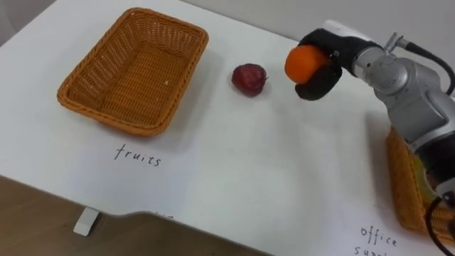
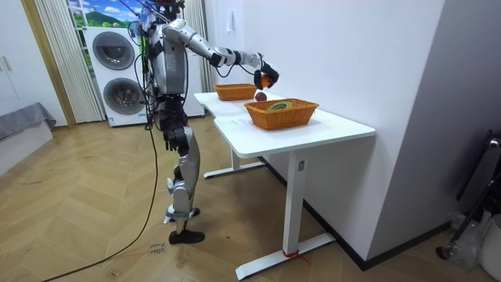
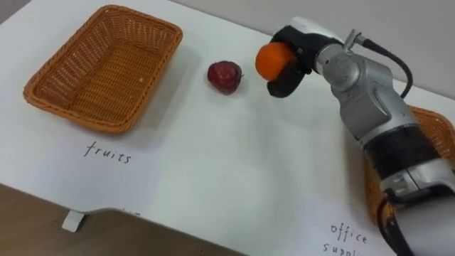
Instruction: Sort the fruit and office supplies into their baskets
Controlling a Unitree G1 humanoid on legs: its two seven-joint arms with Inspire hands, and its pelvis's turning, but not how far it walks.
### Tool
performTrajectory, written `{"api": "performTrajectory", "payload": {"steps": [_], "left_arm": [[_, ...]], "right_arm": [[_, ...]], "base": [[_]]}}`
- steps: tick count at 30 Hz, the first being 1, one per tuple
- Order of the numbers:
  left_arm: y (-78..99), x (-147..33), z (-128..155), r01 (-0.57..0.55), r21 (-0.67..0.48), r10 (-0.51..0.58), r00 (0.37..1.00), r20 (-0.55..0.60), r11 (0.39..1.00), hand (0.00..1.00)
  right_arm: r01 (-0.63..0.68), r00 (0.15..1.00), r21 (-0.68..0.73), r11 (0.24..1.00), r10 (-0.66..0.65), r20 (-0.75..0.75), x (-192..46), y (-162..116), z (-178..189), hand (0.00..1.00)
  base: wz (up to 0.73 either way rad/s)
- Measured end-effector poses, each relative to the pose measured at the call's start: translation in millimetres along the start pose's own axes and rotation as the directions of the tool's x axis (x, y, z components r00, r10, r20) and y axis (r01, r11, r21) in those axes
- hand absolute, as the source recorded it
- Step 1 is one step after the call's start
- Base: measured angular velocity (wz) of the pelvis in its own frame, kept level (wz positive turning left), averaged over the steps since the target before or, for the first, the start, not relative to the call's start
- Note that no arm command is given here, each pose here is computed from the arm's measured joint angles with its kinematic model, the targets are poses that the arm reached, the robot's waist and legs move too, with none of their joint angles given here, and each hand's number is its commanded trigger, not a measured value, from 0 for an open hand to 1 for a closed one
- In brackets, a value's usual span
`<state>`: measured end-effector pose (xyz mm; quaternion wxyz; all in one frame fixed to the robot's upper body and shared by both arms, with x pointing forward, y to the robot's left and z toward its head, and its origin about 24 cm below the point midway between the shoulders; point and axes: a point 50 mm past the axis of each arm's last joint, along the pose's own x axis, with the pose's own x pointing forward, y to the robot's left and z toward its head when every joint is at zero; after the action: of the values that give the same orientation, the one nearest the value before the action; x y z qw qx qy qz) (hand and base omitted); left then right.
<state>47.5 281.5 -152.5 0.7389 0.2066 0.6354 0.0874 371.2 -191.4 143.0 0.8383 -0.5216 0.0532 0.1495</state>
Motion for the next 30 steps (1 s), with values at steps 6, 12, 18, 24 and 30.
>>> {"api": "performTrajectory", "payload": {"steps": [6, 12, 18, 24, 30], "left_arm": [[-1.8, -2.0, -12, 0.001, -0.019, -0.001, 1.0, -0.024, 1.0, 0.0], [-1.9, -4.0, -32, 0.022, -0.029, -0.024, 0.996, -0.08, 0.999, 0.0], [-14.2, -5.1, -31, 0.054, -0.02, -0.055, 0.995, -0.079, 0.998, 0.0], [-17.2, -5.6, -31, 0.049, -0.025, -0.051, 0.996, -0.076, 0.998, 0.0], [-14.7, -6.0, -31, 0.01, -0.039, -0.013, 0.997, -0.075, 0.999, 0.0]], "right_arm": [[0.041, 0.999, 0.03, 0.999, -0.042, 0.018, -4, -9, 3, 1.0], [0.091, 0.993, 0.043, 0.995, -0.094, 0.075, -12, -20, 14, 1.0], [0.118, 0.981, 0.007, 0.993, -0.118, 0.155, -19, -26, 33, 1.0], [0.116, 0.977, -0.007, 0.993, -0.113, 0.18, -21, -26, 40, 1.0], [0.074, 0.984, -0.008, 0.997, -0.072, 0.163, -17, -16, 42, 1.0]], "base": [[0.0], [-0.01], [0.06], [0.09], [0.15]]}}
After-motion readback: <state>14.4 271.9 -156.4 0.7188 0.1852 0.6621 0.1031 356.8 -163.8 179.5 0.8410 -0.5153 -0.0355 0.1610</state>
